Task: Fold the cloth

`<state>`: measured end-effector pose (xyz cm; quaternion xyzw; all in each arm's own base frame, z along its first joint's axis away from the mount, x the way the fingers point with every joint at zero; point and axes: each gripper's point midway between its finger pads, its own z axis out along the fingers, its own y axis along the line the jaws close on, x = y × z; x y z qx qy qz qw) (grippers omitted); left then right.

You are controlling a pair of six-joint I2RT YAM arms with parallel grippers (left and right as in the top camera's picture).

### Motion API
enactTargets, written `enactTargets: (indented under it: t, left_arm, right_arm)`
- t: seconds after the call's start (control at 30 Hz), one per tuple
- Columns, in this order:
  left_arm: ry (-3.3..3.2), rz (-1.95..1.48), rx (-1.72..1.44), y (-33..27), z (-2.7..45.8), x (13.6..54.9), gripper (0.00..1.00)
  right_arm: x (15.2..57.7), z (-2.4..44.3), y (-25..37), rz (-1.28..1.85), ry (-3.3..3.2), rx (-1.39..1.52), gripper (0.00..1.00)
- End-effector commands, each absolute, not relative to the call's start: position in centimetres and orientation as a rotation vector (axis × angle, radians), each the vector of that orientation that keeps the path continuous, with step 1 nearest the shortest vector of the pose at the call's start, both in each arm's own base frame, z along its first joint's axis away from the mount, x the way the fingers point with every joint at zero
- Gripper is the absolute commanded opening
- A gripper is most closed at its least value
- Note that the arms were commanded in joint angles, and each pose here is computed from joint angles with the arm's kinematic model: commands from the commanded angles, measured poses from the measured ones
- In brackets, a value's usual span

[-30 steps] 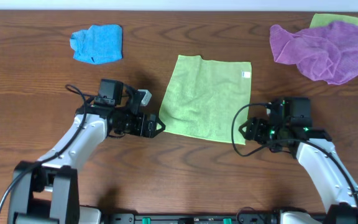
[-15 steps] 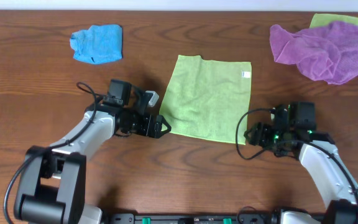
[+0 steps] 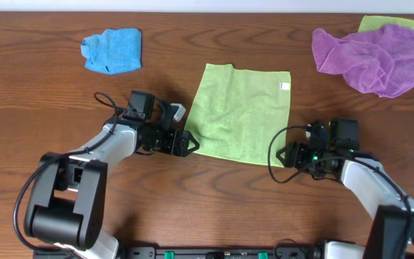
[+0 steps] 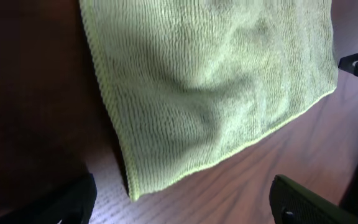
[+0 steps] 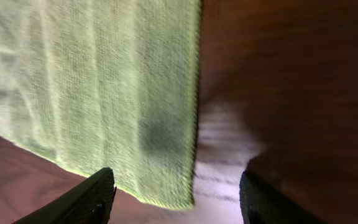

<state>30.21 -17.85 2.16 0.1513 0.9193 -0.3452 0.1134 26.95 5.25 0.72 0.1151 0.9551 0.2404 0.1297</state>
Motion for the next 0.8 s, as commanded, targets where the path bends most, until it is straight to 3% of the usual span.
enactTargets:
  t: [0.0,0.3,0.57,0.77]
  left_arm:
    - [2.734,-0.998,0.446,-17.8,0.7,30.2,0.89]
    - [2.764,-1.025,0.393,-17.9,0.3,30.0,0.77]
    - [2.763,-1.039,0.381,-18.0,0.4,30.0,0.69]
    - [2.724,-1.052,0.369,-18.3,0.8,30.9,0.70]
  right_arm:
    - [25.1,-1.4,5.4,0.729,2.860,0.360,0.65]
    - [24.5,-1.5,5.8,0.762,2.882,0.371,0.50]
    - [24.6,-1.6,5.8,0.760,2.878,0.366,0.51]
    - [25.3,-1.4,5.7,0.756,2.849,0.358,0.52]
